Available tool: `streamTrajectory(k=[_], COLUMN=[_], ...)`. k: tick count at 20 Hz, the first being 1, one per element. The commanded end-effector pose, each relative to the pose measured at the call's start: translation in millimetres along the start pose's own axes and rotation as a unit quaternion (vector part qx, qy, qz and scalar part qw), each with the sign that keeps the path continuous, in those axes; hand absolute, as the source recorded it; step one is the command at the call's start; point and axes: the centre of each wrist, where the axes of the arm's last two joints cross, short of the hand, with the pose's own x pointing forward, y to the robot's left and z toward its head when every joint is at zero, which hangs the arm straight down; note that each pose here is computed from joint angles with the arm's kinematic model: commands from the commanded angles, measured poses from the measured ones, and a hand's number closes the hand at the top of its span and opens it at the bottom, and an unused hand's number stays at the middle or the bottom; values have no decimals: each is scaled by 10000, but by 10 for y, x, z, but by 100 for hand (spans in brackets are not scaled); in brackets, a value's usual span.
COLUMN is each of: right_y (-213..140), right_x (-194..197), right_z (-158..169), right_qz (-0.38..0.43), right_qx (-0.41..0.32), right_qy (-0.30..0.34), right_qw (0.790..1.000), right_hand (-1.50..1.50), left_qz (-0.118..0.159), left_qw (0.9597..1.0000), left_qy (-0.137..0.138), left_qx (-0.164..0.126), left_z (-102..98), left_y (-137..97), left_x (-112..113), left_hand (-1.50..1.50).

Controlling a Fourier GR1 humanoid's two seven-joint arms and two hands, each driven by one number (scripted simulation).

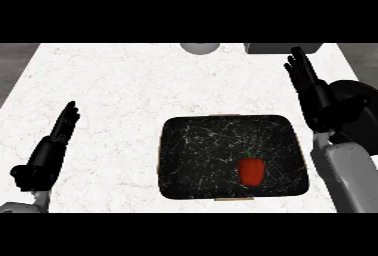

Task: Pick the bell pepper from the tray and place it in the pot

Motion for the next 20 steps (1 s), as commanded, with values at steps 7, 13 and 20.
streamTrajectory(k=[7, 13, 20], right_y=[-753, -1397, -1395], right_x=[1051, 93, 357], right_z=[-254, 369, 314], right_qz=[2498, 1683, 2847], right_qx=[2239, 2653, 3303], right_qy=[-1009, -1470, -1719], right_qw=[9366, 9379, 8833], right_hand=[150, -150, -150], left_qz=[867, 1368, 1330], left_qw=[9940, 9878, 9893], left_qy=[-484, -589, -405], left_qx=[448, 456, 435], left_z=[-316, -557, -629], left_y=[-97, -243, -289], left_x=[351, 727, 710], left_hand=[0, 0, 0])
